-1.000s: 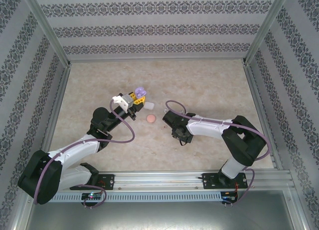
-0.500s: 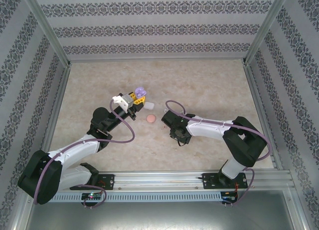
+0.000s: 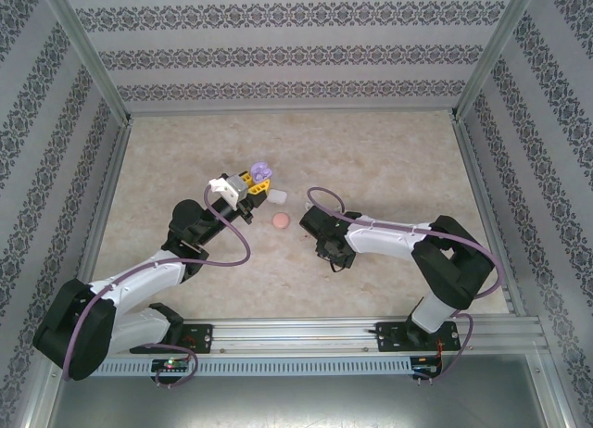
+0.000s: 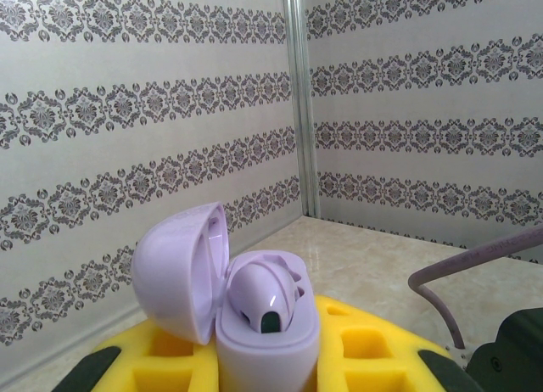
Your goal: Insert the wireless bluetooth earbuds into the charging case
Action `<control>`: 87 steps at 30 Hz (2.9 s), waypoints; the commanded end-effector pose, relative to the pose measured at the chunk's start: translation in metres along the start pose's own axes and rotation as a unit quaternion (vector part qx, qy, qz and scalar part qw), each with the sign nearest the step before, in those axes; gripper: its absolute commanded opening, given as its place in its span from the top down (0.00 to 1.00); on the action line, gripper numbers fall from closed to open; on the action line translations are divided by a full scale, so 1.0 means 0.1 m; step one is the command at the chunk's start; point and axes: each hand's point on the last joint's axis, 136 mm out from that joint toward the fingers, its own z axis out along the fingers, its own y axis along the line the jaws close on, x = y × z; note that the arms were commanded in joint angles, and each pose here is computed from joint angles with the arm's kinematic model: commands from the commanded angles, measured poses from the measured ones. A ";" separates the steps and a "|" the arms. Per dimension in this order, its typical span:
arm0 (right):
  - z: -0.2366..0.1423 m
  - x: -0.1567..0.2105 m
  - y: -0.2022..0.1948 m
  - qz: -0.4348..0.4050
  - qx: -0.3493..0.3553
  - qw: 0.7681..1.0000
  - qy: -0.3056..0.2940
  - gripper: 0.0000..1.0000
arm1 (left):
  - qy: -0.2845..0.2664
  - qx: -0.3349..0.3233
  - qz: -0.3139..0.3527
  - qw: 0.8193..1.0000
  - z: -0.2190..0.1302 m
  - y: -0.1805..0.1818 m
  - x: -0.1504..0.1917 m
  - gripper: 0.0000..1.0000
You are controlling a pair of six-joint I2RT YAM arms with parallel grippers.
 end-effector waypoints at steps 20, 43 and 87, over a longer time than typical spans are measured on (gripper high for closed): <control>-0.13 -0.18 0.43 -0.238 -0.019 0.971 -0.001 0.75 | -0.037 0.007 0.000 0.999 0.03 -0.03 -0.26 1.00; -1.26 -0.60 0.81 -0.242 -0.140 0.953 -0.118 0.76 | -0.026 0.007 0.012 1.000 0.03 -0.03 -0.27 1.00; -3.11 -0.79 1.72 -0.307 -0.346 0.848 -0.257 0.74 | -0.013 0.126 0.011 0.992 0.30 -0.39 -0.30 1.00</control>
